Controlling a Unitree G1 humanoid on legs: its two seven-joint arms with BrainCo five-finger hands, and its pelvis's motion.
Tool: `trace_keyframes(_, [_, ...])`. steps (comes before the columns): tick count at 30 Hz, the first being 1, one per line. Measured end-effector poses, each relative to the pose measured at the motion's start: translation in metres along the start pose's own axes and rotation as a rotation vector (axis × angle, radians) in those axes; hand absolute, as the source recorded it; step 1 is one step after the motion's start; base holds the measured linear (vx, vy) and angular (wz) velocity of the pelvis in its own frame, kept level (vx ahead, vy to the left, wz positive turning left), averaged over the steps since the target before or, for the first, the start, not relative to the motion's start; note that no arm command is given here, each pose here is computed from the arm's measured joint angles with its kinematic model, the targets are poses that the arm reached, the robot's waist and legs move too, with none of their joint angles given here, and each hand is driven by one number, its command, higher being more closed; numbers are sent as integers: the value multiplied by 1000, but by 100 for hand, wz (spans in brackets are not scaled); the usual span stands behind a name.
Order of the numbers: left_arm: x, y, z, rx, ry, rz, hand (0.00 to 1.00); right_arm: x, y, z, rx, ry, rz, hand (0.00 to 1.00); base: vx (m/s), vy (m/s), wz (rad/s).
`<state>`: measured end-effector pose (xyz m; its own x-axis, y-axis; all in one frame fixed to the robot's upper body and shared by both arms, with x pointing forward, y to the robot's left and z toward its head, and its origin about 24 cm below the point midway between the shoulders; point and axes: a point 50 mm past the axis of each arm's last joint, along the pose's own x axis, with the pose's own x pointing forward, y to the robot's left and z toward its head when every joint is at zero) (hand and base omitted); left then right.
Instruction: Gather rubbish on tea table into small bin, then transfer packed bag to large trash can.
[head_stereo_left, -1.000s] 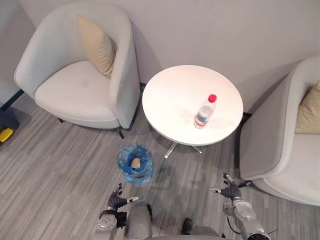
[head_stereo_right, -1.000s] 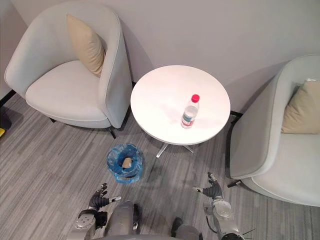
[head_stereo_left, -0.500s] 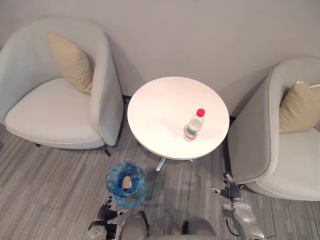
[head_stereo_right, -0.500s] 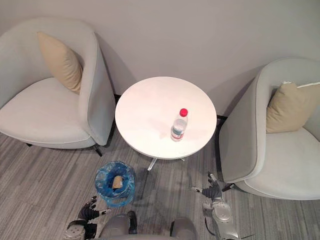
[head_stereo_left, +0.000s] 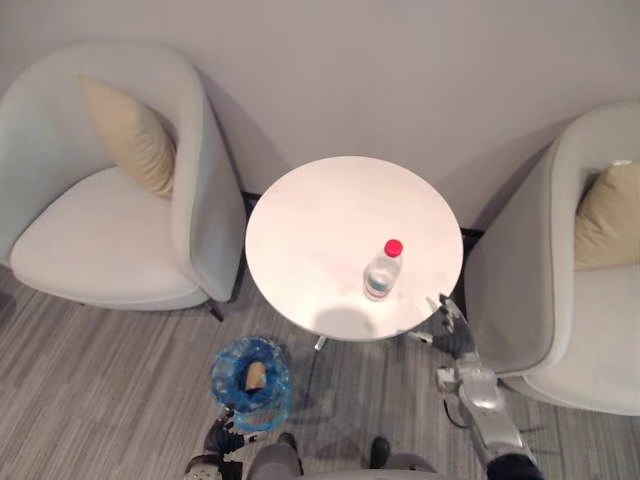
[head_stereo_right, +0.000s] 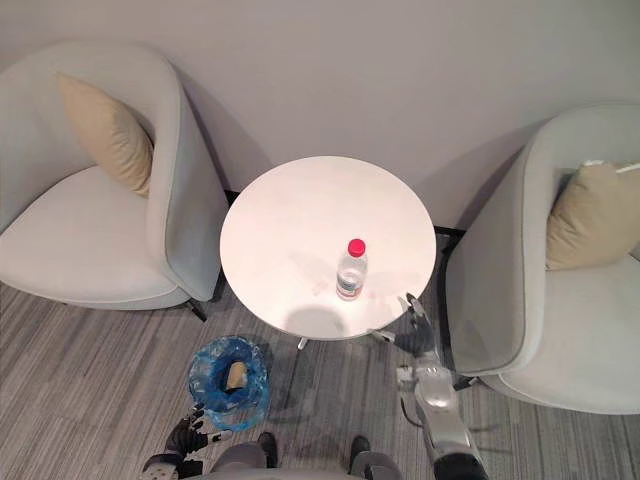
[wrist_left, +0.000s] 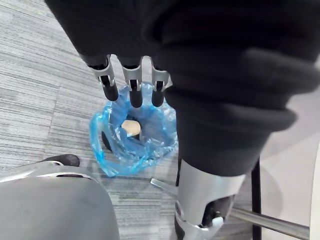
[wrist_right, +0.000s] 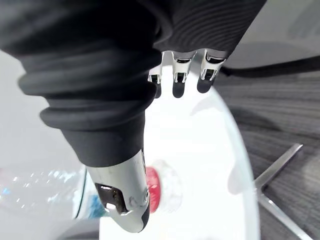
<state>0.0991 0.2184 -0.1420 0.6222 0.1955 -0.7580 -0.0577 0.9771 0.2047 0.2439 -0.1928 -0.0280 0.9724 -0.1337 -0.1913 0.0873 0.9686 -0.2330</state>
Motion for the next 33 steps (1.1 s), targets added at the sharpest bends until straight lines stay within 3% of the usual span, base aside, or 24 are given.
trace_keyframes(8, [-6,-4,-12,-19,33,-8,0,42,8,33,62,-44,-48,0,-25,-4,28])
trace_keyframes(9, [-6,-5,-12,-24,33,-9,0,44,7,34,72,-43,-58,100,-68,13,28])
trace_keyframes(23, [-5,-7,-8,-84,8,-5,0,70,1,71,181,-102,-123,100,-128,7,18])
trace_keyframes(33, [-3,-11,0,-78,-20,-19,0,44,9,100,149,-314,-38,100,53,-11,16])
